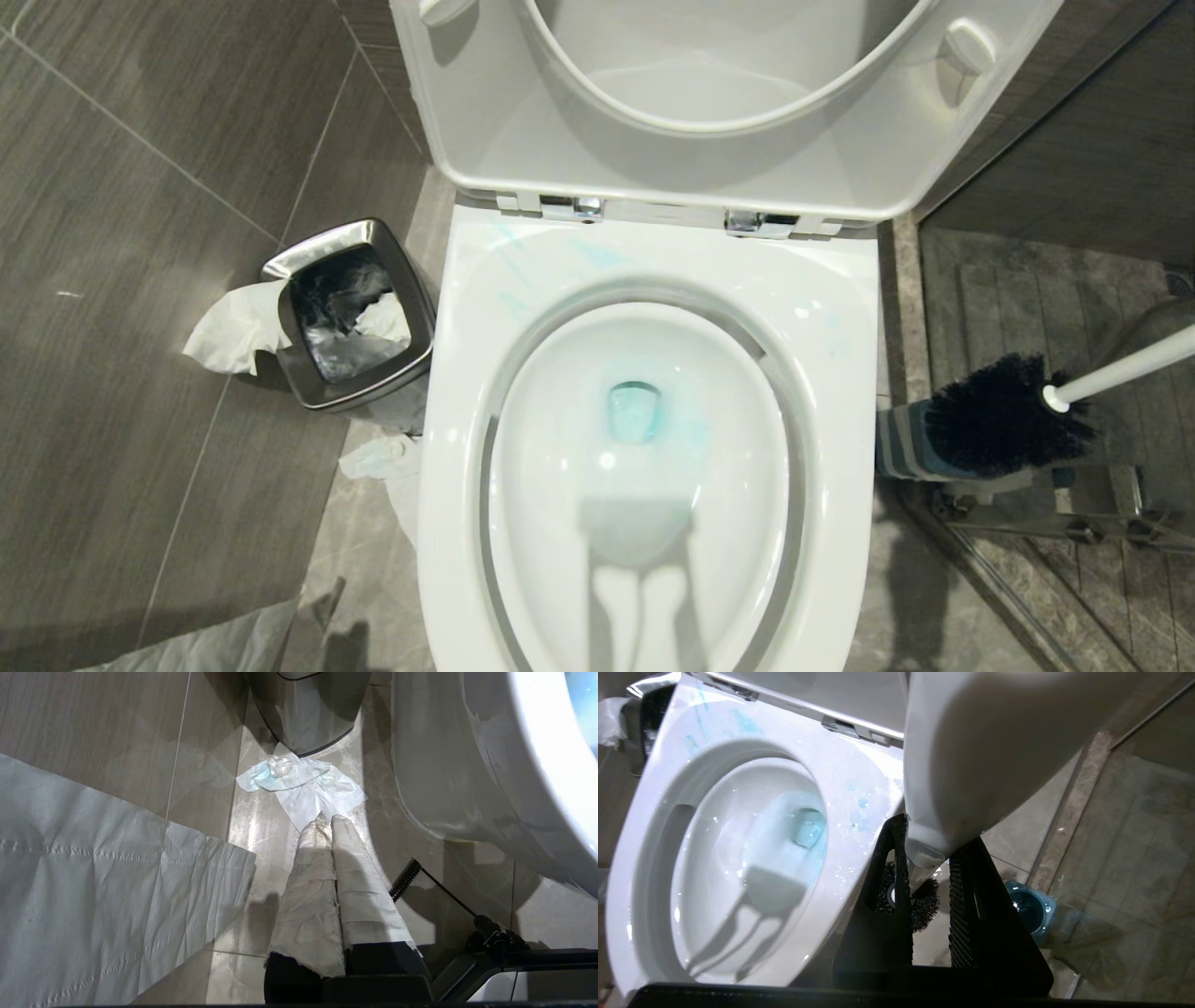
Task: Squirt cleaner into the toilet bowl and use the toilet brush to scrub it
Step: Scrub the toilet bowl
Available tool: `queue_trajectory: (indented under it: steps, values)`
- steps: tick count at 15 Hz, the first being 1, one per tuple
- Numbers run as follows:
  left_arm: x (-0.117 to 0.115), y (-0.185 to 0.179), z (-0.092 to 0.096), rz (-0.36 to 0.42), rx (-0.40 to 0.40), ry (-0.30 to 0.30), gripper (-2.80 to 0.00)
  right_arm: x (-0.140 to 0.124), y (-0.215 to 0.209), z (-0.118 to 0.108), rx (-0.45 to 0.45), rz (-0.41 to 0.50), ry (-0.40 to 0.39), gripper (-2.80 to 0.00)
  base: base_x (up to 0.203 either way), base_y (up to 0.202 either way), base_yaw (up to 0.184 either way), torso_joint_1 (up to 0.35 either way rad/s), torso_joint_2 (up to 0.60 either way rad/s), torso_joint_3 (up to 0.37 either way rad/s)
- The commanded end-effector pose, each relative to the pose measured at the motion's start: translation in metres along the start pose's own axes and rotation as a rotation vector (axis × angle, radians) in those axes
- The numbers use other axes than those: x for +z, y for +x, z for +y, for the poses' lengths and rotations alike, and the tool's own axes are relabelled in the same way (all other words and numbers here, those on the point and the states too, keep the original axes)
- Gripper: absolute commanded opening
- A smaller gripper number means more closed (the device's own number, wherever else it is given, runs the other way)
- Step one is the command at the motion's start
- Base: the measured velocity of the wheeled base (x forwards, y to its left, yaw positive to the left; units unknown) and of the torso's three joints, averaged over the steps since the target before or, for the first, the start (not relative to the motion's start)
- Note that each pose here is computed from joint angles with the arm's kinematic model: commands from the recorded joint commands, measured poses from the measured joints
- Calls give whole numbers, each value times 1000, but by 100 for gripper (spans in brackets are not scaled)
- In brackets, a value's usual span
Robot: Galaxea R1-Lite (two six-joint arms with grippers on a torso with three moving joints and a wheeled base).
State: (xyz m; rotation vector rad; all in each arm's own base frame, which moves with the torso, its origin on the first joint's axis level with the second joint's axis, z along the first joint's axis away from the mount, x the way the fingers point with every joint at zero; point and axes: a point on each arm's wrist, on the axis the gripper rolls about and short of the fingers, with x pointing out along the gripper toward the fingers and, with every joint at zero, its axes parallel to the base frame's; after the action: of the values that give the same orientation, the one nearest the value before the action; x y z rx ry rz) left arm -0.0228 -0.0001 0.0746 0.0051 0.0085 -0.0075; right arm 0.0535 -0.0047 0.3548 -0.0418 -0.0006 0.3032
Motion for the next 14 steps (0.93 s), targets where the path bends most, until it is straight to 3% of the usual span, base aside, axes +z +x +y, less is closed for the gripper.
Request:
queue_trajectory:
  steps: [1,14]
  values:
    - [0,0,0,2,0,-1,-280,6,6,-4,28,17,13,-280,0,0,0,0,0,0]
    - [0,0,0,1,0,-4,-280,30,1,-1,37,32,27,-280,0,0,0,0,1,23]
